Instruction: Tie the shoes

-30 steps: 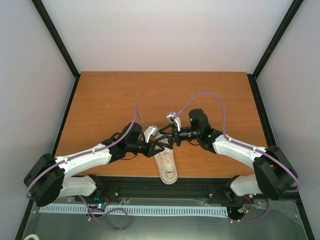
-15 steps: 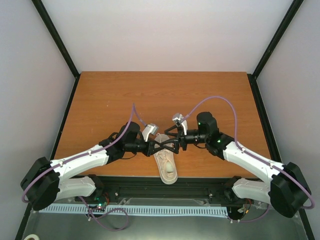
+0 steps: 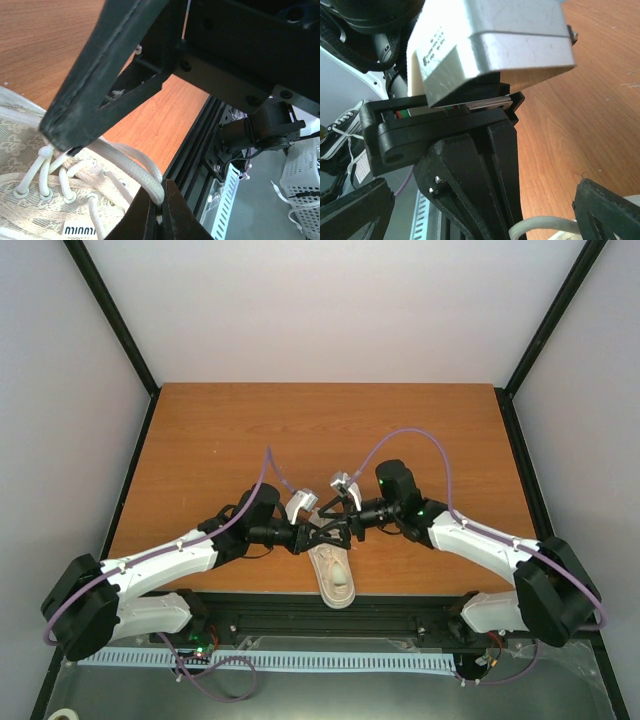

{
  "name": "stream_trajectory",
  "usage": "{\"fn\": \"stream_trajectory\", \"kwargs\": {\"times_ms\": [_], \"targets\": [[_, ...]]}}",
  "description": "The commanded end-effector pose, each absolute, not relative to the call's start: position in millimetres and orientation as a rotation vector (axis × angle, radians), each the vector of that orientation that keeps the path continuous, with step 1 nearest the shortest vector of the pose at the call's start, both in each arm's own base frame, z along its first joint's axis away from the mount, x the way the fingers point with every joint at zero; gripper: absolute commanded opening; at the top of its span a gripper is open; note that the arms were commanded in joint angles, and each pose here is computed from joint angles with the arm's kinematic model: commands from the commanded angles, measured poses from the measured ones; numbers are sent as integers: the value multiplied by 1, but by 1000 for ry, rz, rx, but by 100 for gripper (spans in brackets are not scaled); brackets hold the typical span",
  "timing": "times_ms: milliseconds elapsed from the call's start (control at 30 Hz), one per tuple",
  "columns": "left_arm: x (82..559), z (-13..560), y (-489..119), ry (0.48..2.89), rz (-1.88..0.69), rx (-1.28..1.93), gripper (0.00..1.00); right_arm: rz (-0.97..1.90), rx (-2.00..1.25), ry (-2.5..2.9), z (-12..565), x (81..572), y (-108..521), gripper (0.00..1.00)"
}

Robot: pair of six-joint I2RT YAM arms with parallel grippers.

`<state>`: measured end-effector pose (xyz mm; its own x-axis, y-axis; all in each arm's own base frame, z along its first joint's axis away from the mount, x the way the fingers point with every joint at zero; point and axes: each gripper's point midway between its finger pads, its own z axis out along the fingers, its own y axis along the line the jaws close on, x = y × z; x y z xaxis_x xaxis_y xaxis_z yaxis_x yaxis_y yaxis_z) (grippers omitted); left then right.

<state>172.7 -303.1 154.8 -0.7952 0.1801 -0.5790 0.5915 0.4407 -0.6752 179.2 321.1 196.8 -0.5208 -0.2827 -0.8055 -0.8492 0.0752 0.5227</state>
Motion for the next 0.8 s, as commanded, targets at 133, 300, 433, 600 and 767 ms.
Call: {"fn": "stream_trajectory", "kwargs": {"times_ms": [133, 300, 433, 600, 767], "targets": [[179, 184, -313, 2174, -1358, 690, 1, 1519, -1229, 1821, 189, 168, 329, 98], [183, 184, -313, 2180, -1335, 669, 1, 1523, -1242, 1864, 174, 162, 325, 93], [185, 184, -312, 2184, -1323, 659, 1, 1520, -1238, 1874, 169, 158, 321, 84], [188, 182, -311, 2196, -1303, 646, 1, 1514, -1238, 1884, 166, 156, 319, 79], [190, 182, -311, 2197, -1289, 634, 1, 1505, -1226, 1904, 161, 155, 317, 72]]}}
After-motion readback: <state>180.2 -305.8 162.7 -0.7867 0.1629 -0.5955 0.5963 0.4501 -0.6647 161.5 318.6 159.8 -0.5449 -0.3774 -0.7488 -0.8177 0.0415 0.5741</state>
